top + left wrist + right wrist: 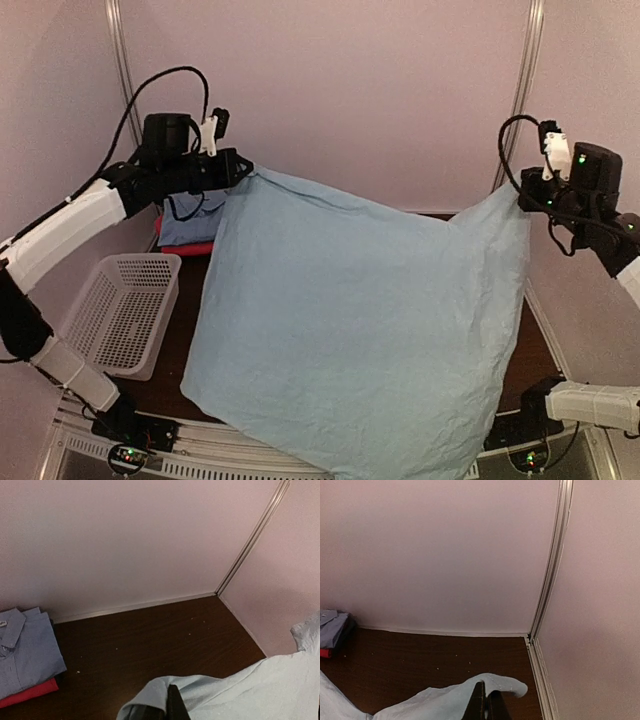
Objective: Fold and stack the mixed laundry pile
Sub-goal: Flatten out the crumpled T-shirt at the center of the board, then smooth out the flattened T-shirt at the center of the board.
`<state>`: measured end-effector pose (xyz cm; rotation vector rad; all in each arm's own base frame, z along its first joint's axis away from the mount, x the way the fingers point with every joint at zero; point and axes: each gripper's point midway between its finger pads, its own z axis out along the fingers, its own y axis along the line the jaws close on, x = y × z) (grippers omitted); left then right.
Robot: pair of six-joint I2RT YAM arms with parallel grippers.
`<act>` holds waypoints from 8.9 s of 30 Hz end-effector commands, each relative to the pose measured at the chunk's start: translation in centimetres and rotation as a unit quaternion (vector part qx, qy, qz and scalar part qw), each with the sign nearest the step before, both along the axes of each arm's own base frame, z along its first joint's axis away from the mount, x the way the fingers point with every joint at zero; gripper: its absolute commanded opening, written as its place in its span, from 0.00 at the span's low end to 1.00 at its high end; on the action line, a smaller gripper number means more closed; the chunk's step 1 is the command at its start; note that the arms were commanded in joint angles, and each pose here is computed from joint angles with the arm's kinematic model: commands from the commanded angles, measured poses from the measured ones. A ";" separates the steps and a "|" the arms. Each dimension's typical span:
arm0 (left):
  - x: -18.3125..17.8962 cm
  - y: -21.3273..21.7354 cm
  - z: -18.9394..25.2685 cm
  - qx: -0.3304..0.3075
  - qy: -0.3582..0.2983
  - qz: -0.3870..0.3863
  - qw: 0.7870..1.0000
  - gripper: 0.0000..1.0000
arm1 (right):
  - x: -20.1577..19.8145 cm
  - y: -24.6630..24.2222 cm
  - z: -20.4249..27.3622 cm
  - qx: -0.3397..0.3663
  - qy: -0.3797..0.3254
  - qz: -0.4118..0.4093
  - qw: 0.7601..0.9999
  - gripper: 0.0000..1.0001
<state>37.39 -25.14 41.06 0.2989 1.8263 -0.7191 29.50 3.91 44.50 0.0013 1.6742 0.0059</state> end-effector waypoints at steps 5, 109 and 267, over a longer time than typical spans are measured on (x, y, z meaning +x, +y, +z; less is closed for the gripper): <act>12.4 -0.1 -13.7 -0.013 0.084 0.057 0.995 0.00 | 13.1 -3.5 -12.0 -0.012 0.052 -0.105 0.993 0.00; 20.3 3.9 -19.3 0.140 0.136 0.087 0.977 0.67 | -1.2 52.3 -43.7 -0.146 0.357 0.504 0.773 0.47; -4.6 3.9 -33.9 0.236 0.319 0.022 0.918 0.59 | -9.8 14.5 -38.1 -0.065 0.591 0.155 0.789 0.35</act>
